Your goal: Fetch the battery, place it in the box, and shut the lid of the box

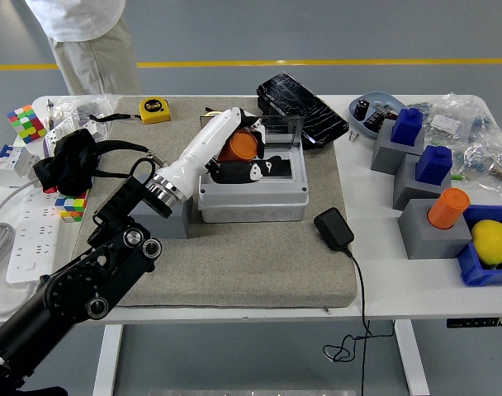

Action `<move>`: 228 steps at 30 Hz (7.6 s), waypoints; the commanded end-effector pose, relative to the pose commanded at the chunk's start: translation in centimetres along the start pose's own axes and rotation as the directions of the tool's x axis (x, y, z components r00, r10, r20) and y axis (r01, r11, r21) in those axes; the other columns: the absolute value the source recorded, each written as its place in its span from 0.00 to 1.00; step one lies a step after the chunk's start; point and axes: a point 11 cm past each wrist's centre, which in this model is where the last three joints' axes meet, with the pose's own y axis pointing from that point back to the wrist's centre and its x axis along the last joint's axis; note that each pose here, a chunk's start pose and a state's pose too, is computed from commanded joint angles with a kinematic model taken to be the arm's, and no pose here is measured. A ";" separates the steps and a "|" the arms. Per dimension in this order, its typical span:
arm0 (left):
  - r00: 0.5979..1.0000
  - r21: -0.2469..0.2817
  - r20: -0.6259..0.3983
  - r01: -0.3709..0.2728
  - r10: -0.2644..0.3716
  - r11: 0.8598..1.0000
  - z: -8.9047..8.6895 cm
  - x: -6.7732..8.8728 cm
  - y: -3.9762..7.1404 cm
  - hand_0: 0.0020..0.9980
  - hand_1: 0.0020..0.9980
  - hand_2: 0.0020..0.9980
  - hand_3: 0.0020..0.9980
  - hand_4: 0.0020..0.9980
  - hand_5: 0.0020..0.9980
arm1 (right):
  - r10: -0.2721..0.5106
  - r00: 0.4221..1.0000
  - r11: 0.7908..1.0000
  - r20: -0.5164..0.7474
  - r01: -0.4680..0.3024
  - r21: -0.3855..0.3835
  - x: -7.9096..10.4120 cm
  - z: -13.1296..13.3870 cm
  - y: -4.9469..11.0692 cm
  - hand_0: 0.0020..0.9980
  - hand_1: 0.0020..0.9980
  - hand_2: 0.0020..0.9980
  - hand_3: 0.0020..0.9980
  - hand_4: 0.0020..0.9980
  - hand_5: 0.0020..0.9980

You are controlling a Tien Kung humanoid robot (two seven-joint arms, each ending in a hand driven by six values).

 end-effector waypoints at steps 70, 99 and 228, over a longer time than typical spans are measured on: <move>0.990 0.116 0.130 -0.075 0.059 0.990 -4.1 3.8 5.1 0.49 0.57 0.57 0.65 1.00 0.39 | 0.008 1.000 1.000 0.013 -0.008 0.011 0.3 -0.2 0.0 0.64 0.64 0.67 0.58 1.00 0.52; 0.997 0.241 0.081 -0.015 -0.005 0.970 -7.7 1.1 7.7 0.47 0.56 0.56 0.63 1.00 0.40 | 0.011 1.000 1.000 0.015 -0.012 0.015 0.3 0.0 0.0 0.63 0.64 0.67 0.58 1.00 0.52; 0.992 0.144 0.124 0.018 -0.036 0.989 -3.0 0.6 -1.0 0.67 0.76 0.75 0.78 1.00 0.43 | 0.006 1.000 1.000 -0.013 -0.005 0.028 0.1 0.1 0.0 0.63 0.64 0.67 0.58 1.00 0.51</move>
